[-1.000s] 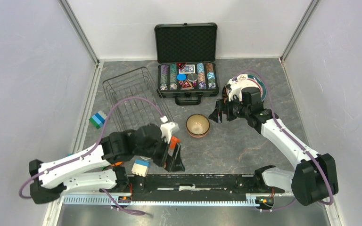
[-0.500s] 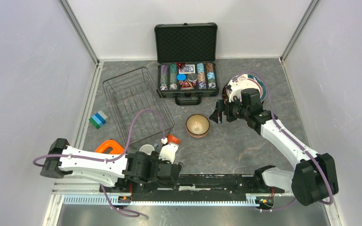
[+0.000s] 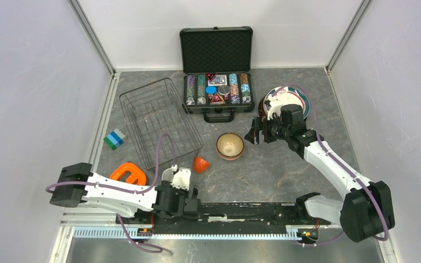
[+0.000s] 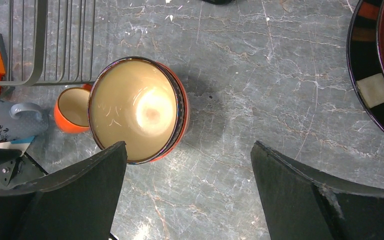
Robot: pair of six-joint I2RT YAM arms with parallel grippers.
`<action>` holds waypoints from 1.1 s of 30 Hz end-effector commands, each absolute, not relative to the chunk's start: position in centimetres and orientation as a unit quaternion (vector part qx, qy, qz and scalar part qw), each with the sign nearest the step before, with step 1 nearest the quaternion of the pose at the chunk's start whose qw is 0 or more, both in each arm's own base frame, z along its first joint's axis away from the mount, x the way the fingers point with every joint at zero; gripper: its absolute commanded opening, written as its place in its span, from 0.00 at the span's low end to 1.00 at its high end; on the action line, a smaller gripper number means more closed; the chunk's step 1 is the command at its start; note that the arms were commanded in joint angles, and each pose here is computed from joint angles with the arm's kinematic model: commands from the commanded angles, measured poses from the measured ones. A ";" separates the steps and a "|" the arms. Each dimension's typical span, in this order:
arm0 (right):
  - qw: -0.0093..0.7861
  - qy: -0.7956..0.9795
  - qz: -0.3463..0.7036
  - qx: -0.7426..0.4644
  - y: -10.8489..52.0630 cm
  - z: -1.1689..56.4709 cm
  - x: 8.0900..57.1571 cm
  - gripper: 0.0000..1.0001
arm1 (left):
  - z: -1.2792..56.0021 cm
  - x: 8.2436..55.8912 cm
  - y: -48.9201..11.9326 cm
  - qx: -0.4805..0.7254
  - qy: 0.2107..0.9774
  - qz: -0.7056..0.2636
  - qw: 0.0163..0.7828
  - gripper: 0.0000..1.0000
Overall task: Load the mixed dishes into the dish rack
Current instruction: Pick up the plate at the center of the board.
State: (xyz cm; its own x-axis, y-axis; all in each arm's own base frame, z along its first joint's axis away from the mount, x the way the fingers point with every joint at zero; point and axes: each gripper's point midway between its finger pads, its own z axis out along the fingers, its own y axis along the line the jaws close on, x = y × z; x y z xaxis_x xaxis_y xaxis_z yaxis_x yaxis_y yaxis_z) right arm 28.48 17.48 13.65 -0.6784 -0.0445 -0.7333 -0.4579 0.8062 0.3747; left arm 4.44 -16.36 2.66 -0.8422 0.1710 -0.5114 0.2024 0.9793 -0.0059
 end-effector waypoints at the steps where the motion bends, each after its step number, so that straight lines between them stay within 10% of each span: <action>1: 0.390 0.869 0.273 -0.137 17.4 14.3 28.7 0.98 | 2.6 6.6 -14.6 -0.004 0.947 -0.043 0.320 1.00; 26: 0.384 0.874 0.266 -0.132 17.2 14.0 29.0 0.98 | 17.5 8.6 -20.7 0.154 0.890 -0.189 0.385 1.00; 33: 0.373 0.876 0.276 -0.129 17.7 13.5 29.0 0.98 | 23.3 17.0 -17.9 0.099 0.874 -0.171 0.444 1.00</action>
